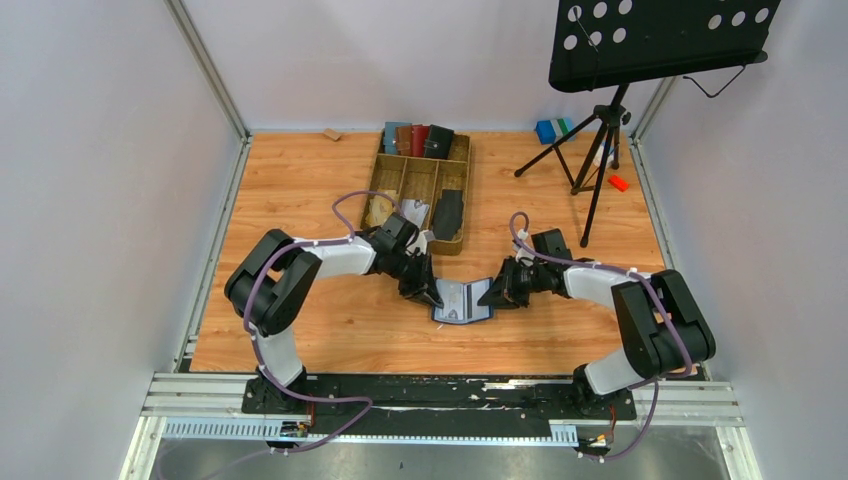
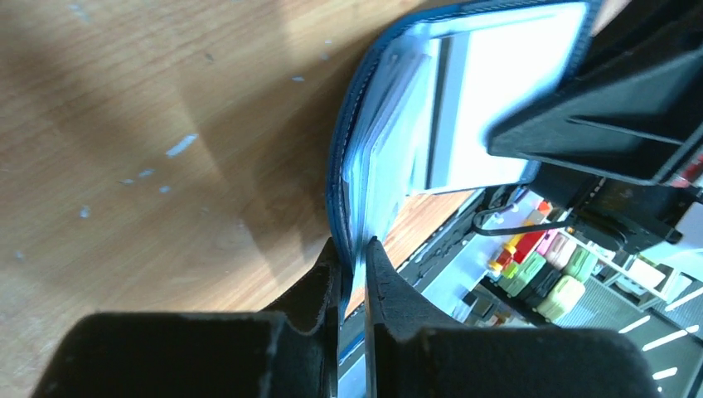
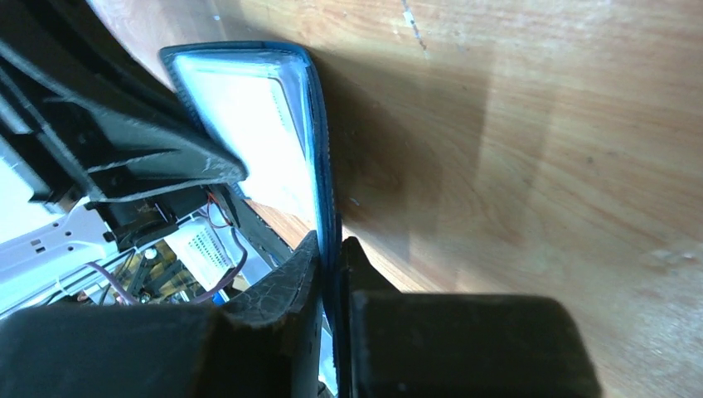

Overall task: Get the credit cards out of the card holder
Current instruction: Open the card holder at the center of the board, then remove the credit card from the card holder, then place the credit card in the storage box.

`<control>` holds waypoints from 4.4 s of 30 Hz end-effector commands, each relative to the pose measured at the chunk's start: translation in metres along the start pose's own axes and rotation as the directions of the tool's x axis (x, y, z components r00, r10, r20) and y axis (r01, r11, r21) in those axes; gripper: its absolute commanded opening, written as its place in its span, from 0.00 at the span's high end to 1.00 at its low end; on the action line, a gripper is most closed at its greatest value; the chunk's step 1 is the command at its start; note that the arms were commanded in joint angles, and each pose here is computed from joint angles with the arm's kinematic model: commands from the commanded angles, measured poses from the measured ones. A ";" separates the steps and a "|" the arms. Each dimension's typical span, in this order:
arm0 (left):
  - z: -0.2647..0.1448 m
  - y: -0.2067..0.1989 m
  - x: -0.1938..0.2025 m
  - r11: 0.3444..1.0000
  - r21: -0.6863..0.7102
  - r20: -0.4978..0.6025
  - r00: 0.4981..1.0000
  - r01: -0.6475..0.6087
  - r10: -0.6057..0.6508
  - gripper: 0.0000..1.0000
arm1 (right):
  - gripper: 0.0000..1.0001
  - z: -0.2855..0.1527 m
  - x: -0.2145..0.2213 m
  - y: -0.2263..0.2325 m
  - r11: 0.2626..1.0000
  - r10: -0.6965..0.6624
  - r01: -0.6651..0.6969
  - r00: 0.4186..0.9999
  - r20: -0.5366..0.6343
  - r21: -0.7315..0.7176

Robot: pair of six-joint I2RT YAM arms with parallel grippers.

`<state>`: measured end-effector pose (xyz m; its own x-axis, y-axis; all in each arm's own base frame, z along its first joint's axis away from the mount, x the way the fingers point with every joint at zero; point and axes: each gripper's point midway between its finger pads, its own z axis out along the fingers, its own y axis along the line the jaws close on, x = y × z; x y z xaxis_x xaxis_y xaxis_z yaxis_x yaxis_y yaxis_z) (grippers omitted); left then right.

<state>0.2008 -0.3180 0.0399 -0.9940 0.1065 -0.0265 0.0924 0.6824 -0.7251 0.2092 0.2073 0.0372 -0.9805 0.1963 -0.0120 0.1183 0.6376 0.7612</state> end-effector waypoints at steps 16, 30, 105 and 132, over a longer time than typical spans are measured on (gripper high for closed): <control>-0.071 -0.007 0.003 0.981 -0.177 0.038 0.996 -0.078 0.086 0.47 | 1.00 -0.037 -0.019 0.091 0.918 -0.202 0.221 0.975 0.093 -0.329; -0.097 -0.105 -0.020 0.966 0.219 0.224 0.971 -0.140 0.090 0.58 | 1.00 -0.059 -0.017 0.129 0.865 -0.249 0.252 0.966 0.066 -0.434; -0.157 -0.075 -0.046 0.932 0.348 0.313 0.950 -0.098 -0.017 1.00 | 1.00 -0.071 -0.034 0.148 0.841 -0.146 0.189 0.982 0.122 -0.507; -0.165 -0.004 -0.177 0.948 -0.287 0.303 0.926 -0.138 0.226 1.00 | 1.00 -0.063 -0.003 0.093 0.944 -0.181 0.180 0.983 0.024 -0.277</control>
<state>0.3697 -0.2199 0.1544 -0.9327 0.0086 -0.3607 0.2065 0.8324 -0.5142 0.2080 0.2195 0.1306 -0.9902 0.1072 -0.0892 -0.0333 0.4393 0.8977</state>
